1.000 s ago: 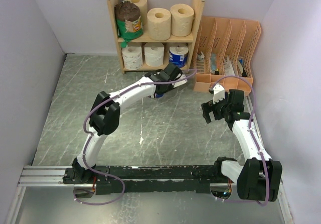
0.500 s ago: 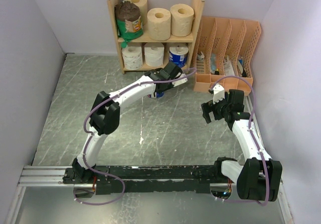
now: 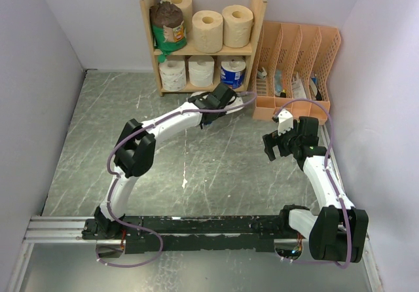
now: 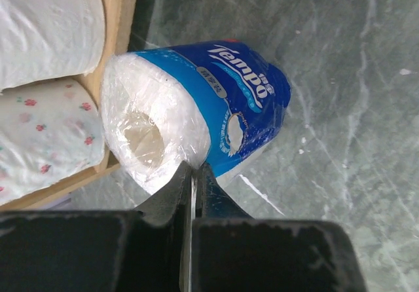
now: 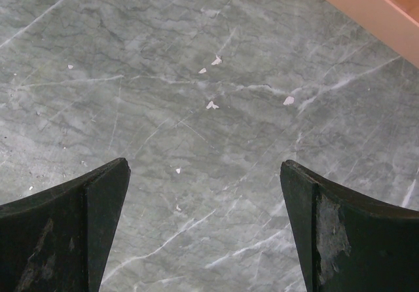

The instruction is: Place and organize the paper towels onto the shelf

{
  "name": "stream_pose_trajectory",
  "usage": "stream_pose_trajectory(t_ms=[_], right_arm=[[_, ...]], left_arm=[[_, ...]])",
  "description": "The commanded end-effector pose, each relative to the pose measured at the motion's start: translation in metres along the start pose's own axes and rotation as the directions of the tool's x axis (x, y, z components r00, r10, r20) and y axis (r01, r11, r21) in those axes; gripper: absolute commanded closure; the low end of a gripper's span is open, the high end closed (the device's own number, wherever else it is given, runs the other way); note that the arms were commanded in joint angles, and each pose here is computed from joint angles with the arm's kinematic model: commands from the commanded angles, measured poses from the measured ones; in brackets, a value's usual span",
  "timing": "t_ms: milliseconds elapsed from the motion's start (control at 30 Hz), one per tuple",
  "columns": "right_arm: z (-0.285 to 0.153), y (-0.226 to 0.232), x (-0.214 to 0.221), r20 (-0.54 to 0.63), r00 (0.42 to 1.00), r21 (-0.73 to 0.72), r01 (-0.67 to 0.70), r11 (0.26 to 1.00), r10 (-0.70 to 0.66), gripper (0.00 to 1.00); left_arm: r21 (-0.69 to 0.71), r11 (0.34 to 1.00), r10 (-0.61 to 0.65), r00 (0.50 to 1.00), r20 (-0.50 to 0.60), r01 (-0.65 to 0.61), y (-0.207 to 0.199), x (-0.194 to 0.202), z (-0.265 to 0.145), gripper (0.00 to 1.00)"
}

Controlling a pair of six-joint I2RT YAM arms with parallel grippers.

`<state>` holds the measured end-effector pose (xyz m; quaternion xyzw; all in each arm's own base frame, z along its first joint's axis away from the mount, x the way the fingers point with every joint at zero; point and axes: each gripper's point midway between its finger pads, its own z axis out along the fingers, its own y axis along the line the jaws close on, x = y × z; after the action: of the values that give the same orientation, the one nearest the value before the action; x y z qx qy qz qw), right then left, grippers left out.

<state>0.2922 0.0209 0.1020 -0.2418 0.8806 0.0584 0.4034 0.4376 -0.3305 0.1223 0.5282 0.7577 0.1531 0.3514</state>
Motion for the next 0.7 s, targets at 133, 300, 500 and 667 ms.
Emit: stream_pose_trajectory(t_ms=[133, 300, 500, 667], right_arm=[[-0.001, -0.001, 0.002, -0.004, 1.0, 0.007, 0.0, 1.0, 0.0, 0.0], [-0.002, -0.003, 0.001, -0.002, 1.0, 0.015, 0.002, 1.0, -0.002, 0.0], [-0.001, -0.001, 0.002, -0.004, 1.0, 0.005, 0.002, 1.0, -0.002, 0.0], [-0.001, 0.0, 0.002, -0.005, 1.0, -0.001, 0.003, 1.0, -0.003, 0.0]], left_arm=[[-0.24, 0.97, 0.063, 0.997, 0.04, -0.052, 0.058, -0.014, -0.018, 0.93], [-0.3, 0.952, 0.081, 0.995, 0.061, -0.059, 0.079, -0.027, -0.031, 0.93], [-0.303, 0.951, 0.089, 0.994, 0.065, -0.065, 0.085, -0.03, -0.034, 0.93], [-0.195, 0.98, 0.054, 0.998, 0.034, -0.046, 0.056, -0.019, -0.02, 0.82]])
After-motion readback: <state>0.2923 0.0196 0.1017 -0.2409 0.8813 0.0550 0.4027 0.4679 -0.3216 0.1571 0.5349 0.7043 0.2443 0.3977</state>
